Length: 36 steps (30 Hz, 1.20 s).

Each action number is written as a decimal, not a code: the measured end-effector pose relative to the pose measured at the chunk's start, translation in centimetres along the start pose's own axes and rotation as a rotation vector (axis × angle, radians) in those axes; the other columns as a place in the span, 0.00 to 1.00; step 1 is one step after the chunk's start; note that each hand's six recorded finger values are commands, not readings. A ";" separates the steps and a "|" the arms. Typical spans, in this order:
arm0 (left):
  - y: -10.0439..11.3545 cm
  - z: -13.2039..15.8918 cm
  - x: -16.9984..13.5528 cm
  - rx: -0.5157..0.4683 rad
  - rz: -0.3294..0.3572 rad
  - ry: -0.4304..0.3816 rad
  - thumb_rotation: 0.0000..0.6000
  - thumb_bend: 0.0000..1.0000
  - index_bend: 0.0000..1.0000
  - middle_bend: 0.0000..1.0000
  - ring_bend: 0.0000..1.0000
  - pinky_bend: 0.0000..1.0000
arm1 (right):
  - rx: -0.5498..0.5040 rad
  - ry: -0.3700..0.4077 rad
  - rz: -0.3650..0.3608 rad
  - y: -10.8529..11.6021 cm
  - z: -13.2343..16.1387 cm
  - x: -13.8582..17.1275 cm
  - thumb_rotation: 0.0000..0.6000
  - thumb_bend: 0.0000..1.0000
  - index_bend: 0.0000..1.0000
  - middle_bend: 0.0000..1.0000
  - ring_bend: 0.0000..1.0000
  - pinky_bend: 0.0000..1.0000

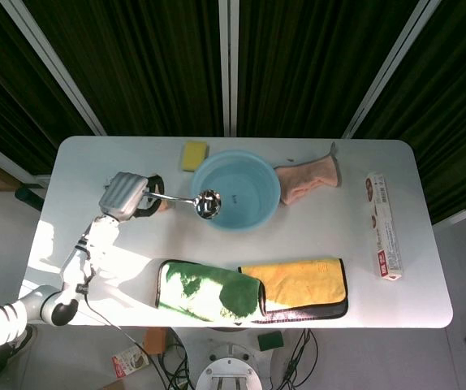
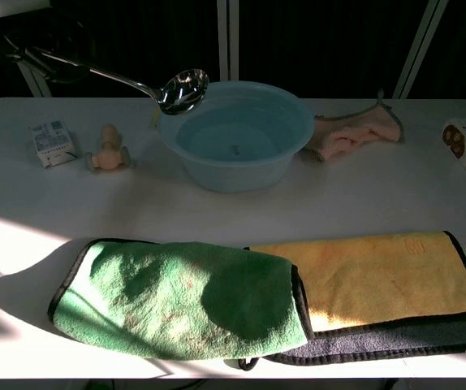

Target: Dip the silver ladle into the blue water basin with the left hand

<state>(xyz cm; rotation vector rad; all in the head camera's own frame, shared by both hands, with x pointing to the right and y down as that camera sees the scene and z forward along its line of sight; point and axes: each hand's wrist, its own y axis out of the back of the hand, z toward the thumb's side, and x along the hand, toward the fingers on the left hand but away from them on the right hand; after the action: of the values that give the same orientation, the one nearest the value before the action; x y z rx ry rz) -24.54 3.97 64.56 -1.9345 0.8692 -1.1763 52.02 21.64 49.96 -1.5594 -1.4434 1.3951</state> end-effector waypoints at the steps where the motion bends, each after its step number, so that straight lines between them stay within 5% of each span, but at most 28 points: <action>1: 0.1 0.3 0.5 0.004 -0.006 -0.001 1.00 0.42 0.70 0.74 0.79 0.87 | -0.001 0.000 0.000 0.0 0.0 0.0 1.00 0.38 0.00 0.00 0.00 0.00; 14: -2.8 3.5 7.8 0.073 -0.046 0.029 1.00 0.43 0.72 0.77 0.81 0.89 | -0.012 -0.013 -0.006 0.2 -0.5 -0.1 1.00 0.38 0.00 0.00 0.00 0.00; 23: -5.7 4.5 9.3 0.209 -0.008 0.042 1.00 0.43 0.74 0.77 0.81 0.89 | -0.009 -0.025 0.000 0.0 -0.8 -0.4 1.00 0.38 0.00 0.00 0.00 0.00; 36: -7.1 5.8 10.6 0.506 0.095 -0.025 1.00 0.44 0.75 0.78 0.81 0.89 | -0.004 -0.028 0.005 -0.1 -0.8 -0.5 1.00 0.38 0.00 0.00 0.00 0.00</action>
<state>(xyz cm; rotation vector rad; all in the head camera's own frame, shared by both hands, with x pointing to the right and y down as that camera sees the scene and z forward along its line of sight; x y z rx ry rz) -14.09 0.32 73.18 -1.4769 0.5719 -1.1770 52.80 21.37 50.44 -1.5530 -1.4607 1.4233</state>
